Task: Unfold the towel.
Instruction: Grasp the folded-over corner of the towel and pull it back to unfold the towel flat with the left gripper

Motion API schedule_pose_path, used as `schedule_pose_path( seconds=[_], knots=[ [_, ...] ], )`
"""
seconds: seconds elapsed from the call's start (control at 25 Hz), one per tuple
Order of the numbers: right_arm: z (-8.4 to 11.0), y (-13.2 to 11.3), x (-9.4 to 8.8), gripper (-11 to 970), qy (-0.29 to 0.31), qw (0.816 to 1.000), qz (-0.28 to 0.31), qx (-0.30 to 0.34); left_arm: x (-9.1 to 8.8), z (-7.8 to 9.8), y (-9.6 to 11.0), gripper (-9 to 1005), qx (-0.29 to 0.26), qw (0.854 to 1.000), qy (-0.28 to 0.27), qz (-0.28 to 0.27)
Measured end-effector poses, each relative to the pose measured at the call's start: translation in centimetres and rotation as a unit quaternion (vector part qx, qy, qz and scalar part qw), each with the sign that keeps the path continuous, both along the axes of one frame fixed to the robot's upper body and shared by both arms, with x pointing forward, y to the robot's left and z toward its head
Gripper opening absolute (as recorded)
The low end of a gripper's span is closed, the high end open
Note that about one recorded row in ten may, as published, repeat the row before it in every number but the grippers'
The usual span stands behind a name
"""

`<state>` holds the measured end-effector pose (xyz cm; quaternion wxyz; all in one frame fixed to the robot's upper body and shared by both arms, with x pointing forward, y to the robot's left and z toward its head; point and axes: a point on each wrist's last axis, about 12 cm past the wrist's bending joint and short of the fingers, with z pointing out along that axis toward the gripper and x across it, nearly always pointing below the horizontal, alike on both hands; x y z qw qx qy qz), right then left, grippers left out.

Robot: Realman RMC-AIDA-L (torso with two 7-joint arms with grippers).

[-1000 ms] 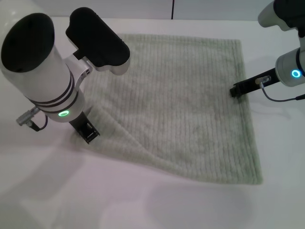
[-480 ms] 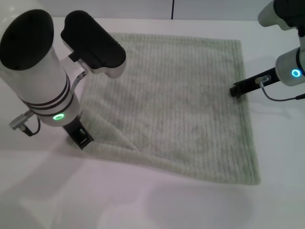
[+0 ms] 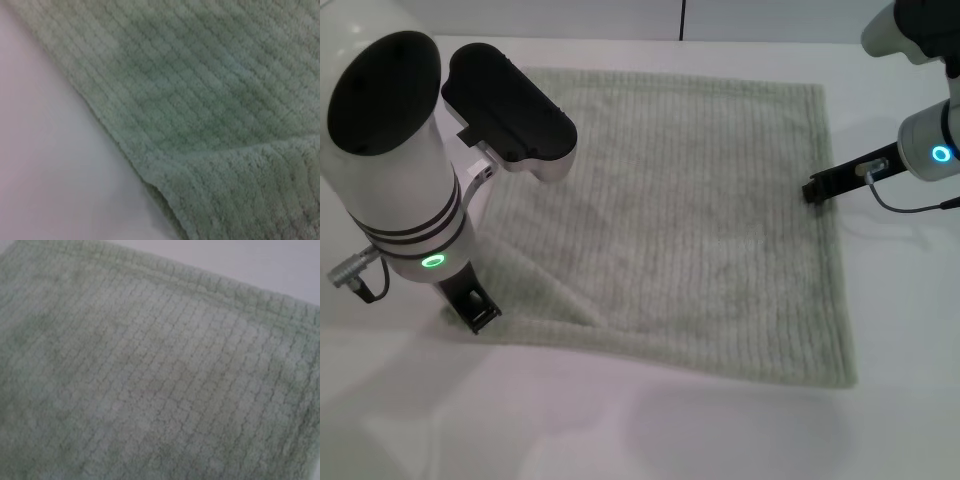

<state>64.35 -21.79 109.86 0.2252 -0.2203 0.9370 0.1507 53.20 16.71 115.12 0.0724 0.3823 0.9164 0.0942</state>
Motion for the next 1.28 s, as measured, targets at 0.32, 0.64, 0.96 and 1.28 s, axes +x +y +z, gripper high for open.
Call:
schedule_pose_path(
  seconds=[0.32,0.64,0.96,1.28],
  knots=[
    [0.0,0.0,0.0,9,0.000,1.000,0.000,0.000,-0.9,-0.7,-0.6,11,0.018,1.000,0.009,-0.019],
    [-0.1,-0.1,-0.1,10,0.002,1.000,-0.001,0.000,-0.4,-1.3,-1.2,209,0.024,0.999,0.001,-0.037],
    [2.1,0.3,0.8,10,-0.033,0.999,0.008,0.004,4.6,1.4,-0.2,367,-0.047,0.990,-0.127,-0.027],
    [5.3,1.2,1.3,11,-0.069,0.997,0.025,0.015,8.9,3.9,1.9,587,-0.132,0.959,-0.252,-0.003]
  ],
)
